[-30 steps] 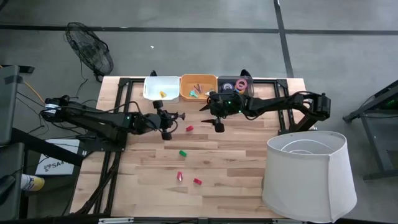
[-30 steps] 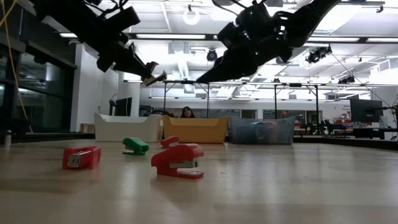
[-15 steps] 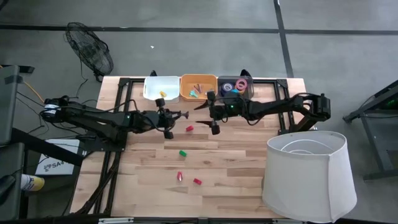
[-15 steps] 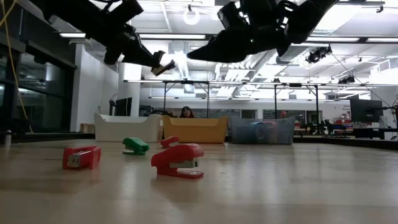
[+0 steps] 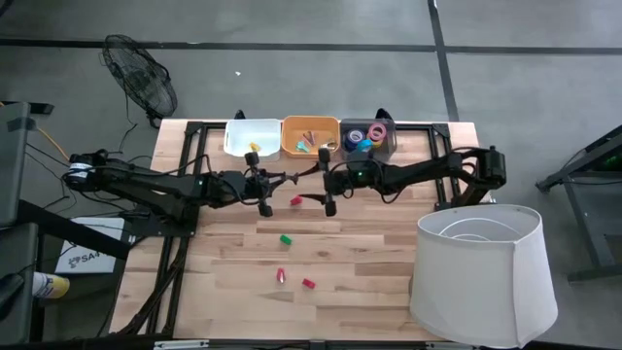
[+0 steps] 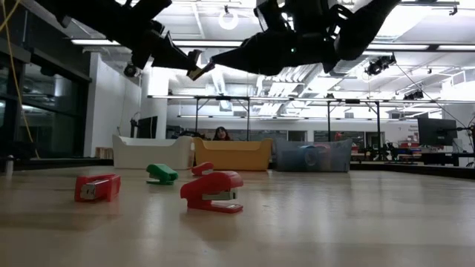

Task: Pick and place Stapler, Stapler remover, tape
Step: Put the black staple remover into the orange bin

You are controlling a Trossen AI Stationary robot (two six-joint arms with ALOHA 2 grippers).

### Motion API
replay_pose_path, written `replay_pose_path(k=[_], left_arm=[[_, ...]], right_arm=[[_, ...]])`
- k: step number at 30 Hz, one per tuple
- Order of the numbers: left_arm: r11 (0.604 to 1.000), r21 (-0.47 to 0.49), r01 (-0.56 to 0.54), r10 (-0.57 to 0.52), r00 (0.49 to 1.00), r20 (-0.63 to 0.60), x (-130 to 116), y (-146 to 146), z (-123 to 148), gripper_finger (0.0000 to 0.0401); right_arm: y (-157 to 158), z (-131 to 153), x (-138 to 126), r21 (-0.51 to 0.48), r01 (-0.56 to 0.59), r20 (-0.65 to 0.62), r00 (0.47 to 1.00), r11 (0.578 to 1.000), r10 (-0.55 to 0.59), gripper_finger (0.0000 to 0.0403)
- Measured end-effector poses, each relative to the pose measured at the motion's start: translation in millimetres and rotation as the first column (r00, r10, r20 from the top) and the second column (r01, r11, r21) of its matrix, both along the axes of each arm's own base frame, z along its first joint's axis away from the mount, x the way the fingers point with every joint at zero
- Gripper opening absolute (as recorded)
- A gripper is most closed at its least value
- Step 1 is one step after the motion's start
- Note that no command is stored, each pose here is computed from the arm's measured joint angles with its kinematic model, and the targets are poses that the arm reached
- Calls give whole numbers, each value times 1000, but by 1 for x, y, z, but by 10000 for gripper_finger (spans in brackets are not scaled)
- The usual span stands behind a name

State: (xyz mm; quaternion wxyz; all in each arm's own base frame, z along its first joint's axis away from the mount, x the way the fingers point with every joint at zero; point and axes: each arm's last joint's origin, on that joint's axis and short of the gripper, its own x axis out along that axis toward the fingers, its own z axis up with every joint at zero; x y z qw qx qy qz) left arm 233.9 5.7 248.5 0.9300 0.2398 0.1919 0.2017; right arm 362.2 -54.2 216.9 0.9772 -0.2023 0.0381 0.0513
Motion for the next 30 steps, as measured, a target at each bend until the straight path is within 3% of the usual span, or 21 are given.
replay_pose_path(k=[13, 17, 22, 30], left_arm=[[1000, 6, -5, 5, 1000, -11, 0, 0, -1, 49], [1000, 10, 0, 0, 1000, -1, 1, 0, 0, 49], [1000, 12, -3, 3, 1000, -2, 1, 0, 0, 49], [999, 41, 28, -30, 999, 33, 2, -1, 5, 49]], right_arm=[[-4, -16, 9, -10, 89, 42, 995, 996, -89, 245], [-7, -15, 9, -21, 184, 54, 982, 983, -183, 241], [-7, -11, 7, -35, 221, 55, 974, 975, -219, 241], [-6, -10, 7, -9, 167, 62, 984, 986, -166, 240]])
